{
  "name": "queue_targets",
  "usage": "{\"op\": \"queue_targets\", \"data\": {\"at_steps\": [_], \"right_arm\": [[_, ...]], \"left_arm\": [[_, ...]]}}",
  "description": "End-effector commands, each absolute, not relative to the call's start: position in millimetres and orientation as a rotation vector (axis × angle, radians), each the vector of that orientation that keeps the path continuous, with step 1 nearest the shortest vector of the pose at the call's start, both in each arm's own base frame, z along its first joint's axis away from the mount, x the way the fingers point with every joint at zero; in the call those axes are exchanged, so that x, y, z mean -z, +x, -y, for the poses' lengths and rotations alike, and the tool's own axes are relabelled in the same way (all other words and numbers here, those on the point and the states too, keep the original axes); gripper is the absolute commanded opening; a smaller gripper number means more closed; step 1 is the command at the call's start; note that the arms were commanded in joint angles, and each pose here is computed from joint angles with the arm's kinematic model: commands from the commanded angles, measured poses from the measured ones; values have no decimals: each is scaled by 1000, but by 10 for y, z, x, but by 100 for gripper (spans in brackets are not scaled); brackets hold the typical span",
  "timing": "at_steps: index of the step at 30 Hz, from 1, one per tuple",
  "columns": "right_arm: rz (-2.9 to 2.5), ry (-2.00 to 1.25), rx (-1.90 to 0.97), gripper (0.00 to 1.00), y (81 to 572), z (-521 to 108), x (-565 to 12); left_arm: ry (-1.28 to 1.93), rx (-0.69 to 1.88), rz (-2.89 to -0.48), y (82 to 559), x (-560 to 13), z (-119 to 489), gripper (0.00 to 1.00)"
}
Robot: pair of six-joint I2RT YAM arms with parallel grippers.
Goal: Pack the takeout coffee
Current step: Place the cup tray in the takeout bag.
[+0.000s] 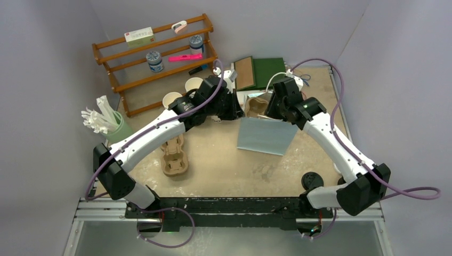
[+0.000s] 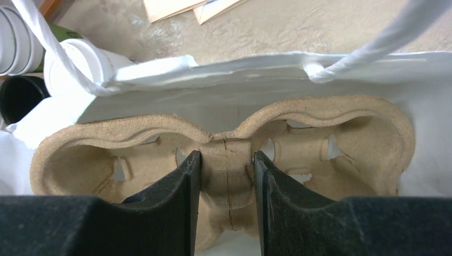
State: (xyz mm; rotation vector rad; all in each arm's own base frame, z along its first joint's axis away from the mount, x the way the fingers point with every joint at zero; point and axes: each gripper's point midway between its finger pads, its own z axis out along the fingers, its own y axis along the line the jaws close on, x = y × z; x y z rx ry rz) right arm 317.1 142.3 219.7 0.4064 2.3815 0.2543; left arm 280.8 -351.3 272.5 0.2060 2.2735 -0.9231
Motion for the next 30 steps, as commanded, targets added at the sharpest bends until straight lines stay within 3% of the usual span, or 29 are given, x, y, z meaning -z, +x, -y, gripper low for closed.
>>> {"op": "queue_targets", "data": {"at_steps": [1,9,15,21,30], "right_arm": [[-2240,425,-147,22,3226,-1203,-2288],[-2267,318,-132,23,3160,-1252,-2132],[-2185,228,-204,22,3207,-1325,-2349],[-2315,171,-45,24,3059,-1155,-1982],[-2307,157,-130,23,3053,-1263,-1796]], "left_arm": [[149,1034,-2162,2771,-3171,3534,0],[150,1101,-2184,2655,-3181,3625,0],[131,1099,-2206,2572,-3113,3611,0],[137,1095,-2210,2564,-3070,3612,0],[191,1141,-2226,2437,-3085,3689,4]]}}
